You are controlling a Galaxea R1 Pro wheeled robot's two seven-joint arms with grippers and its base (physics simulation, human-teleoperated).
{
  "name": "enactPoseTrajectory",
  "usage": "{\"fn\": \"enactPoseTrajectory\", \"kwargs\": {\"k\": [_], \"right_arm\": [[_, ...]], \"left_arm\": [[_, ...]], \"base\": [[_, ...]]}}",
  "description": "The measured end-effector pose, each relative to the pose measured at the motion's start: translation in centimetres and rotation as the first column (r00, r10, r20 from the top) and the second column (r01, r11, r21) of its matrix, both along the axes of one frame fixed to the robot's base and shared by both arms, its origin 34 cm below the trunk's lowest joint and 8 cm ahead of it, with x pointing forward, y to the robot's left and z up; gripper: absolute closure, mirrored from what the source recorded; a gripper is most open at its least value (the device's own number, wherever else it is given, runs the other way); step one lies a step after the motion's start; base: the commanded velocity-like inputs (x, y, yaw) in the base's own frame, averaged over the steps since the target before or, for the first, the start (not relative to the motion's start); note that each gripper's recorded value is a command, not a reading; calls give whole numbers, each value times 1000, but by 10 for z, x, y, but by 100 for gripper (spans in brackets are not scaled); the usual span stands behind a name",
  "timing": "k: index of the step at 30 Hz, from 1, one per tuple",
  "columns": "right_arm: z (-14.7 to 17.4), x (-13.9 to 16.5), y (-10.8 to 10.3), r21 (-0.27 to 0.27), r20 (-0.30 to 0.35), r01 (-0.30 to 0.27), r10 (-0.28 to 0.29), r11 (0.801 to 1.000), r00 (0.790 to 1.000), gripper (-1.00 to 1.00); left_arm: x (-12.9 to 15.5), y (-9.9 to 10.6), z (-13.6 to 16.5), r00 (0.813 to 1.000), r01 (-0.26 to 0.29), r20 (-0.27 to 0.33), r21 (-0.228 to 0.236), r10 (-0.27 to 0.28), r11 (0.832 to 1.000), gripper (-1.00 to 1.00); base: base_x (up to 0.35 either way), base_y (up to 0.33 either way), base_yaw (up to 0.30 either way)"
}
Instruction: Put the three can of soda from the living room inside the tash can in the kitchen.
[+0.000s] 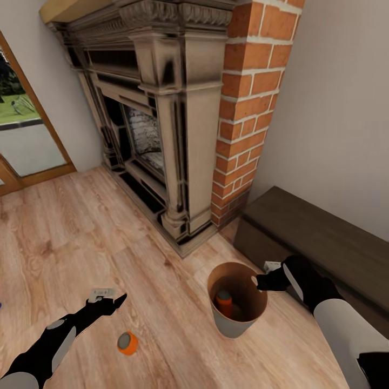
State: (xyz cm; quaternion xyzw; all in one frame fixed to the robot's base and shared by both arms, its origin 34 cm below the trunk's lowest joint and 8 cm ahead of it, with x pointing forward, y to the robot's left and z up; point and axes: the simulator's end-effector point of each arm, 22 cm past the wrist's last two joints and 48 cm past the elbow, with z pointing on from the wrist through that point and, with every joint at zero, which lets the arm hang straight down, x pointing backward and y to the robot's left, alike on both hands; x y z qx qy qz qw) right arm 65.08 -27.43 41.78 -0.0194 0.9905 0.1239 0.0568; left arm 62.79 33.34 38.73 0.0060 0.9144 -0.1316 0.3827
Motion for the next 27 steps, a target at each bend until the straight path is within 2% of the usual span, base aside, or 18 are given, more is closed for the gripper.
{"fn": "enactPoseTrajectory", "kwargs": {"k": [7, 10, 15, 22, 25, 27], "right_arm": [[1, 0, 10, 14, 1, -4, 4, 1000, 1000, 100], [1, 1, 8, -2, 5, -13, 13, 1000, 1000, 100], [4, 2, 11, 14, 8, -5, 5, 1000, 1000, 100], [7, 3, 10, 11, 14, -7, 7, 1000, 1000, 100], [9, 4, 12, 20, 15, 0, 0, 1000, 1000, 100], [9, 4, 9, 7, 17, -7, 7, 1000, 1000, 100]], "left_arm": [[0, 0, 1, 1000, 1, 1, -1, -1, 1000, -100], [0, -1, 1, 1000, 3, 1, 0, -3, 1000, -100], [1, -1, 4, 1000, 5, 6, 2, -5, 1000, -100], [3, -1, 7, 1000, 5, 13, 3, -5, 1000, -100], [5, -1, 9, 1000, 5, 22, 4, -5, 1000, -100], [5, -1, 10, 1000, 5, 26, 4, -5, 1000, -100]], "base": [[106, 118, -78], [10, 259, -183], [3, 299, -210], [0, 288, -221], [0, 79, -222], [0, -35, -182]]}}
